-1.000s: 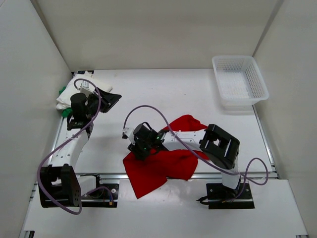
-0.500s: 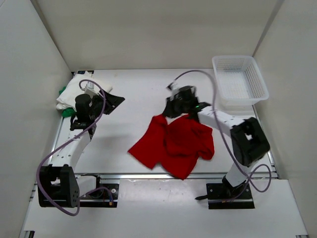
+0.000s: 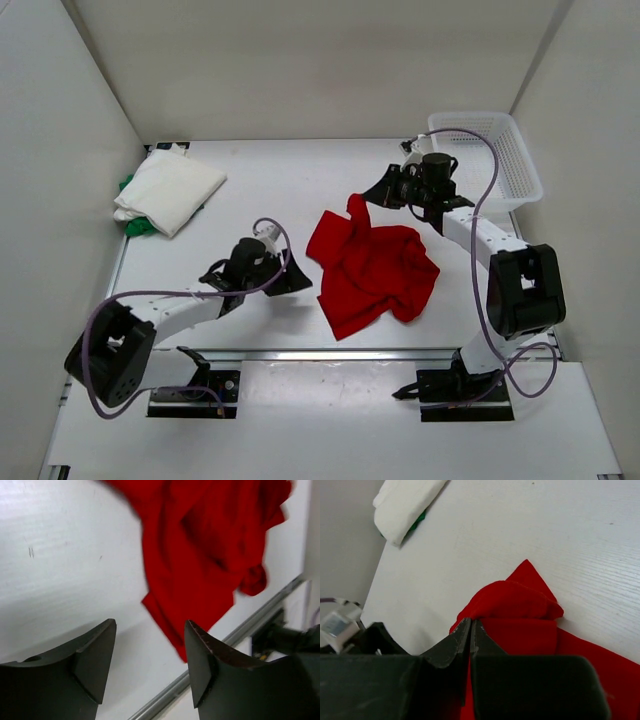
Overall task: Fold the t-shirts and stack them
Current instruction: Flatten out the tshirt
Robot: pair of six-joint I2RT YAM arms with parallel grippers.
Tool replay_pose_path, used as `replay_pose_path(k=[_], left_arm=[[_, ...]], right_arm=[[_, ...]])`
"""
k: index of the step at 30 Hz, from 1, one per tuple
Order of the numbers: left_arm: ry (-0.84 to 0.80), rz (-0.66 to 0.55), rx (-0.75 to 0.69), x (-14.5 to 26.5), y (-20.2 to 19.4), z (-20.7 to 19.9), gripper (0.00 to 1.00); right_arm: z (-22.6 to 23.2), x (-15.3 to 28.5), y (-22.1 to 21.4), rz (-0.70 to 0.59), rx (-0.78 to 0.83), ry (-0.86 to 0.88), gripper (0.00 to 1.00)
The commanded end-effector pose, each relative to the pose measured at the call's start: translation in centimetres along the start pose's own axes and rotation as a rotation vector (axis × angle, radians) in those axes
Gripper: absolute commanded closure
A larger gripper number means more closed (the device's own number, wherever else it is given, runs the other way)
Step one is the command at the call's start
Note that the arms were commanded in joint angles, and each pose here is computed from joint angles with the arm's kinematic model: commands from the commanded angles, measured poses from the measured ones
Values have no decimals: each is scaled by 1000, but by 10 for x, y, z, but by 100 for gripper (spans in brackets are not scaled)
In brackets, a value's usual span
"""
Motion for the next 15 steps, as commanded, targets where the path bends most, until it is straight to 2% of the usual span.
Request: replay_pose_path(k=[1, 4, 6, 10, 15], left_arm=[[28, 22, -76, -14, -14, 2, 32], [18, 91, -99, -31, -28, -7, 34], [41, 90, -111, -42, -30, -9, 39], [63, 46, -76, -56, -19, -5, 41], [84, 98, -130, -83, -25, -10, 44]], right_arm=[[35, 16, 38, -105, 69, 93, 99], [33, 18, 35, -105, 50, 102, 100], [35, 19, 29, -90, 40, 105, 100], [41, 20, 22, -84, 64, 113, 100], [49, 28, 27, -112, 73, 142, 100]])
Point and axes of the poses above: each gripper's point midway between its finger pads, its own x axis back along the fingers, its own z axis along the line the jaws close on, y = z × x, the point moved 3 cm from there along x, back along the fingers, and after that the axes turned 5 degrees about -x, right-handed, at the moved point
